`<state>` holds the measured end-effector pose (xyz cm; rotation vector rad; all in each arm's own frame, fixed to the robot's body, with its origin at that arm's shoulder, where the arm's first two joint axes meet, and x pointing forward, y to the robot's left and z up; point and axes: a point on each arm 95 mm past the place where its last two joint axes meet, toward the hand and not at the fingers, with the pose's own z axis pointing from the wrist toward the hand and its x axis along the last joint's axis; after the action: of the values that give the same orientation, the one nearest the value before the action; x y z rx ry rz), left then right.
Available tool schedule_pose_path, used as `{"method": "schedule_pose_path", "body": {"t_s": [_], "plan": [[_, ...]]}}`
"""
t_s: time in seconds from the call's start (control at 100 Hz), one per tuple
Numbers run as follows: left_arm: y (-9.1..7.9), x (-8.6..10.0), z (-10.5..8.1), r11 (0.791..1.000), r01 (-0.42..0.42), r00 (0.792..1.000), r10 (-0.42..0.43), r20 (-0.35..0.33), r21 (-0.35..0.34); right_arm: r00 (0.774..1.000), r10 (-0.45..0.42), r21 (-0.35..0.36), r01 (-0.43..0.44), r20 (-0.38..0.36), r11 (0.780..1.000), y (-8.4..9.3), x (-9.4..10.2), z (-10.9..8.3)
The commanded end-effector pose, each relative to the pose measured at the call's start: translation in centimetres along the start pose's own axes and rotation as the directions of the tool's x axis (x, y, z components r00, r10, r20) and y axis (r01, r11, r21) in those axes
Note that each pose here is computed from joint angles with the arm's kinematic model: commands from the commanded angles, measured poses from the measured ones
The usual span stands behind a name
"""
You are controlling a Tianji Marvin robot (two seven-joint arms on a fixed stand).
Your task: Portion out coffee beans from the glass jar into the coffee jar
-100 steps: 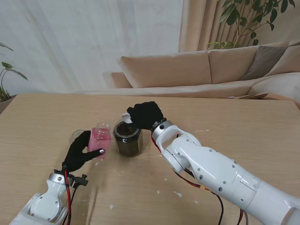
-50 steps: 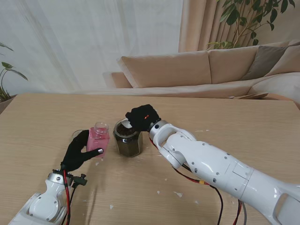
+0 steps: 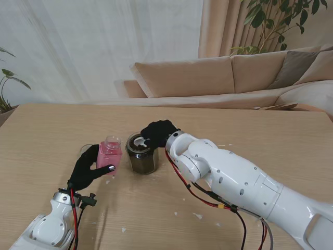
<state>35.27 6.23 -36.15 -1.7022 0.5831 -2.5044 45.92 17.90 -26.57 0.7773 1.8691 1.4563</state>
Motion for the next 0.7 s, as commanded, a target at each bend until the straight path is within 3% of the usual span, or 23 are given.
{"method": "schedule_pose_path", "body": {"t_s": [0.0, 0.32, 0.58, 0.69], "plan": [[0.4, 0.1, -0.1, 1.000, 0.006, 1.000, -0.006, -0.004, -0.016, 0.999, 0.032, 0.032, -0.032, 0.009, 0.999, 0.0, 0.2, 0.0], [0.5, 0.1, -0.1, 1.000, 0.005, 1.000, -0.005, -0.002, -0.017, 0.971, 0.224, 0.111, -0.233, 0.085, 0.966, -0.2, -1.1, 0.0], [0.5, 0.1, 0.0, 1.000, 0.003, 1.000, -0.003, 0.000, -0.019, 0.919, 0.371, 0.137, -0.388, 0.135, 0.911, 0.1, -1.8, -0.2], [0.6, 0.1, 0.0, 1.000, 0.003, 1.000, -0.003, 0.002, -0.020, 0.910, 0.388, 0.126, -0.406, 0.147, 0.905, 0.3, -2.1, -0.3]]}}
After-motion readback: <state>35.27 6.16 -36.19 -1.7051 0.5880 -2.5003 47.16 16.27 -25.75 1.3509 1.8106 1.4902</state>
